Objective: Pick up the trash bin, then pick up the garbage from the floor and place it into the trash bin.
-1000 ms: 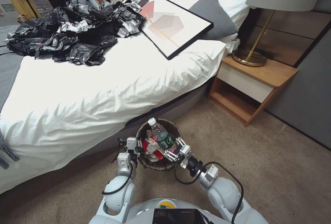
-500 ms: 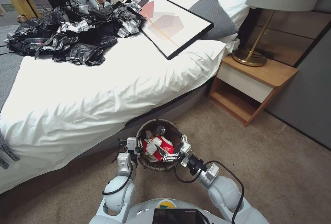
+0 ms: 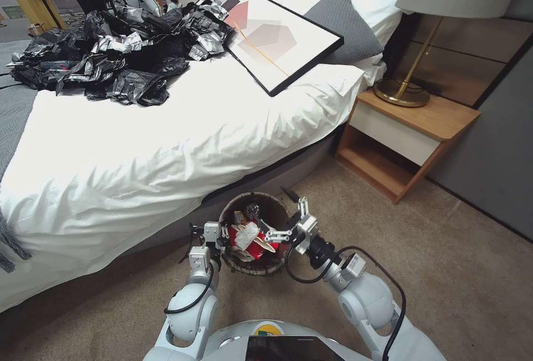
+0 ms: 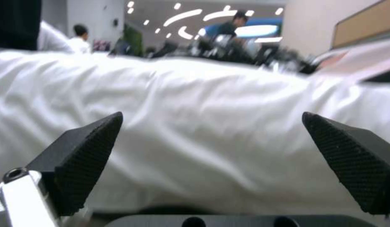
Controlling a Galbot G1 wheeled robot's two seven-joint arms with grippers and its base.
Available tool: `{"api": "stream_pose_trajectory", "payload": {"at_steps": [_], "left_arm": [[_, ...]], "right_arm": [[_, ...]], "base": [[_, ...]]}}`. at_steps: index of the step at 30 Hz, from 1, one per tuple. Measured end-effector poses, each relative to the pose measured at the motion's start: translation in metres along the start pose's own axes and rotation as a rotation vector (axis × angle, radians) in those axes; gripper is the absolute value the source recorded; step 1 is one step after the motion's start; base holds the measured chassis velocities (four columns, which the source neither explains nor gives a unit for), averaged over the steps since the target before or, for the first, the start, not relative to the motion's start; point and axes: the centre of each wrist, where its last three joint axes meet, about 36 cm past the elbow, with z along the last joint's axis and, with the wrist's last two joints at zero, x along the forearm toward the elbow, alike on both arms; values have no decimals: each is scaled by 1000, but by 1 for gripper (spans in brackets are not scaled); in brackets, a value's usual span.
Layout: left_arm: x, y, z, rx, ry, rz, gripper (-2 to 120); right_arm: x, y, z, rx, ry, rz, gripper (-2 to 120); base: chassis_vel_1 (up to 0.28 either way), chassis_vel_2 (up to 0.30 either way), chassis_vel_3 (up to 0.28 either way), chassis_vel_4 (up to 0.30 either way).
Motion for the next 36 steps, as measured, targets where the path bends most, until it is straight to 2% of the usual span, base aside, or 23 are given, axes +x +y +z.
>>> {"api": "stream_pose_trajectory", "payload": {"at_steps": [13, 14, 15, 16, 18, 19, 20, 21, 22, 23, 26, 30, 33, 36], "left_arm": [[-1, 1, 1, 0, 3, -4, 5], [-1, 1, 2, 0, 4, -4, 5], [-2, 2, 2, 0, 4, -9, 5], [-2, 2, 2, 0, 4, -9, 5], [-2, 3, 2, 0, 4, -11, 5], [-2, 4, 2, 0, 4, -13, 5], [-2, 4, 2, 0, 4, -13, 5], [-2, 4, 2, 0, 3, -14, 5], [-2, 4, 2, 2, 3, -13, 5], [-2, 4, 2, 2, 3, -13, 5], [-2, 6, 2, 6, -1, -16, 5], [-2, 7, 1, 7, -4, -17, 5], [-1, 8, 0, 7, -8, -17, 5], [0, 7, 0, 8, -7, -13, 5]], "right_arm": [[-9, -5, -34, 43, -102, 72, 100], [-9, -6, -39, 62, -108, 104, 100], [-8, -9, -51, 123, -126, 192, 100], [-8, -9, -51, 123, -126, 192, 100], [-3, -8, -55, 167, -109, 283, 100], [4, -6, -54, 199, -79, 398, 100], [4, -6, -54, 199, -79, 398, 100], [7, -5, -53, 204, -71, 429, 100], [14, -2, -46, 215, -40, 517, 100], [14, -2, -46, 215, -40, 517, 100], [32, 4, -16, 228, 38, 698, 100], [39, 7, -2, 219, 69, 753, 100], [52, 15, 22, 196, 108, 792, 100], [52, 13, 24, 195, 108, 794, 100]], "base": [[0, 0, 0, 0], [0, 0, 0, 0], [0, 0, 0, 0], [0, 0, 0, 0], [0, 0, 0, 0], [0, 0, 0, 0], [0, 0, 0, 0], [0, 0, 0, 0], [0, 0, 0, 0], [0, 0, 0, 0], [0, 0, 0, 0], [0, 0, 0, 0], [0, 0, 0, 0], [0, 0, 0, 0]]}}
